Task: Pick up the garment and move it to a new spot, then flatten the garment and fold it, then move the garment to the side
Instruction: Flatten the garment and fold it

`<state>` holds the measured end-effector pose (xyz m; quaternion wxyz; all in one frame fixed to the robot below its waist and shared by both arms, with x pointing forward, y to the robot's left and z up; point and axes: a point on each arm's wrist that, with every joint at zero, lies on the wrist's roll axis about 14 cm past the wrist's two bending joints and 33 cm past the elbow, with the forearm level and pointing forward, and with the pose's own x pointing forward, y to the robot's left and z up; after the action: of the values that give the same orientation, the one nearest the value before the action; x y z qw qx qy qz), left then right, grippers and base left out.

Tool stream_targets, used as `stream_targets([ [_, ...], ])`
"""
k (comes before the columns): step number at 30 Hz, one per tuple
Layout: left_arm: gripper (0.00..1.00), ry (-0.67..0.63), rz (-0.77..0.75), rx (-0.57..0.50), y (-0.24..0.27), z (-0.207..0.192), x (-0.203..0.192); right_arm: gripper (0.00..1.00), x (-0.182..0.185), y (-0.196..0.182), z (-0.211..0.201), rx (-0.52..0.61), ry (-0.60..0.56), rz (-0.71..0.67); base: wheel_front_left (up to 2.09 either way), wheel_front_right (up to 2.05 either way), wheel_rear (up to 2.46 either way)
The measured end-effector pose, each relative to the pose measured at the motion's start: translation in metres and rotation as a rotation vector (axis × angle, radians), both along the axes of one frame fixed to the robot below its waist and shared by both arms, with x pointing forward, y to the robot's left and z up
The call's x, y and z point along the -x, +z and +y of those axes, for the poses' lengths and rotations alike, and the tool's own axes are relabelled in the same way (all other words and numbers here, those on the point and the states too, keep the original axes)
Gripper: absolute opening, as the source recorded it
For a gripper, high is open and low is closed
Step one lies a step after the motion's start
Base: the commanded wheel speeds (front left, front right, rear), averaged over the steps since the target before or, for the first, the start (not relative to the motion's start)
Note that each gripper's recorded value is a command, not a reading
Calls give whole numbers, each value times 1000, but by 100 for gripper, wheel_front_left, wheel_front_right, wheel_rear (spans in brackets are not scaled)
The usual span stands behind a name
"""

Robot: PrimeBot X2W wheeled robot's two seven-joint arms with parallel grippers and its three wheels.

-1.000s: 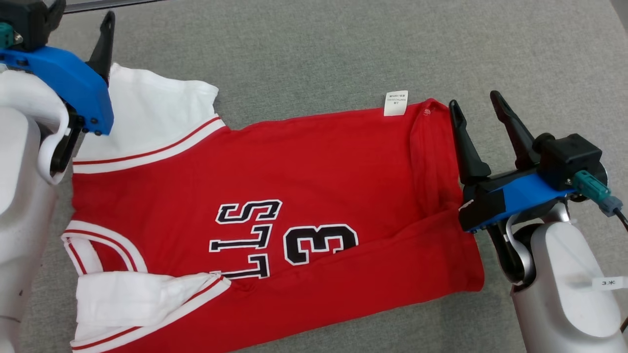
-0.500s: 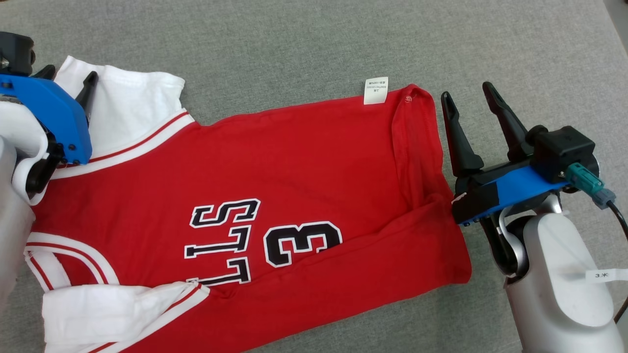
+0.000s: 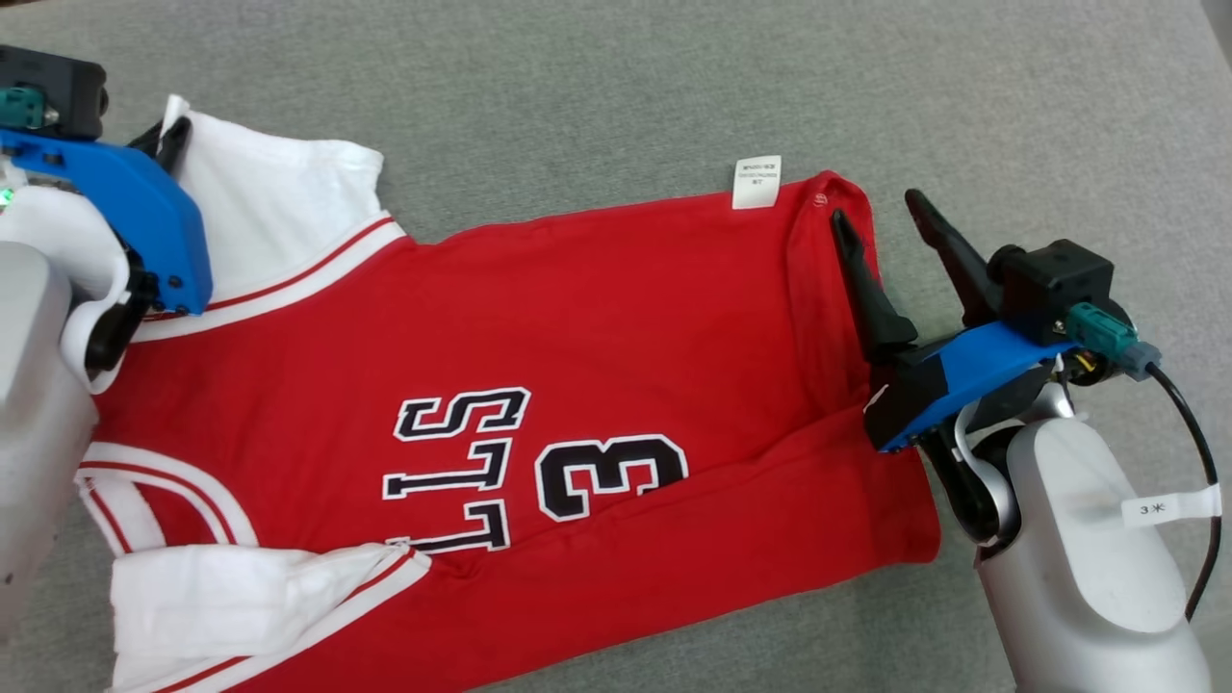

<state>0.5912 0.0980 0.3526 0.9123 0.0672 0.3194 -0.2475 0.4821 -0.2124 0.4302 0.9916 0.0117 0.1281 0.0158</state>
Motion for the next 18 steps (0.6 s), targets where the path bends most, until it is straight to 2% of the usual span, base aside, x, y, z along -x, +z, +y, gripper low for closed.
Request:
stream_targets([
  [5, 0, -18, -67, 15, 18, -2, 1, 100, -1, -12, 10, -50, 13, 67, 0, 0, 0],
  [18, 0, -57, -156, 43, 36, -6, 9, 100, -21, -43, 15, -74, 14, 208, 0, 0, 0],
])
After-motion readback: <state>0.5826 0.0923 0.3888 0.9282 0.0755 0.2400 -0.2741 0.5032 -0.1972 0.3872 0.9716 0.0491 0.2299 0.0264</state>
